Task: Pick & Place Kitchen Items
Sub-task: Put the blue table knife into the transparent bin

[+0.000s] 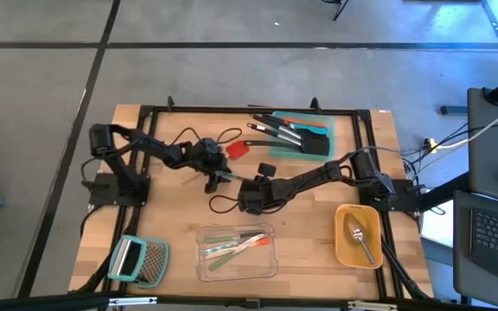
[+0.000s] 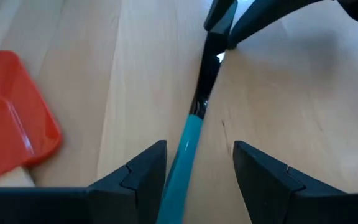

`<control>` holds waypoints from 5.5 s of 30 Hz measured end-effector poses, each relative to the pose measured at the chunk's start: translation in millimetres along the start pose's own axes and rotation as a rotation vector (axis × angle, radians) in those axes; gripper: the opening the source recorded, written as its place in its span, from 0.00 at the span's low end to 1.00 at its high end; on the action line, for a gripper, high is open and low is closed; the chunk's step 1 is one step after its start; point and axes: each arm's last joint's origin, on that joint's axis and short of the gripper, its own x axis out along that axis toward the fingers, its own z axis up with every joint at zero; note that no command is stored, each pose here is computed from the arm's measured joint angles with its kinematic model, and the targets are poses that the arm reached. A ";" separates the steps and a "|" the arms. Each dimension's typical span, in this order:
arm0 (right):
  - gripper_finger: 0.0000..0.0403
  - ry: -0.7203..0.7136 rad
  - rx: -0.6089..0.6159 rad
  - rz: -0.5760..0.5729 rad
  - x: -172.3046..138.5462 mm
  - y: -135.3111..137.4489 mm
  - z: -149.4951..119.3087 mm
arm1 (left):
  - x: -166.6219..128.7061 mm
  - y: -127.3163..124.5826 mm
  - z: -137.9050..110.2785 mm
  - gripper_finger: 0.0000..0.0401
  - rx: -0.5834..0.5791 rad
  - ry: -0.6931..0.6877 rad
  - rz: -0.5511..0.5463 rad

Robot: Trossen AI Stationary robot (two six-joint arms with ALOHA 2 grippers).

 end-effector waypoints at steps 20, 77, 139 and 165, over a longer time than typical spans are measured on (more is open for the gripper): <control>0.20 0.006 -0.042 -0.100 -0.6 0.4 -5.5 | 18.6 -5.1 -5.0 0.17 0.015 0.084 -0.055; 0.51 0.180 0.175 0.493 10.0 -55.1 44.2 | -7.2 -22.9 4.3 0.03 0.027 0.186 0.032; 0.00 0.270 0.060 0.478 -1.8 -48.6 48.2 | -22.3 -30.9 26.4 0.33 0.166 0.038 0.031; 0.00 0.181 0.058 0.467 -48.4 -74.3 77.8 | -22.6 -30.3 31.4 0.29 0.178 -0.004 0.042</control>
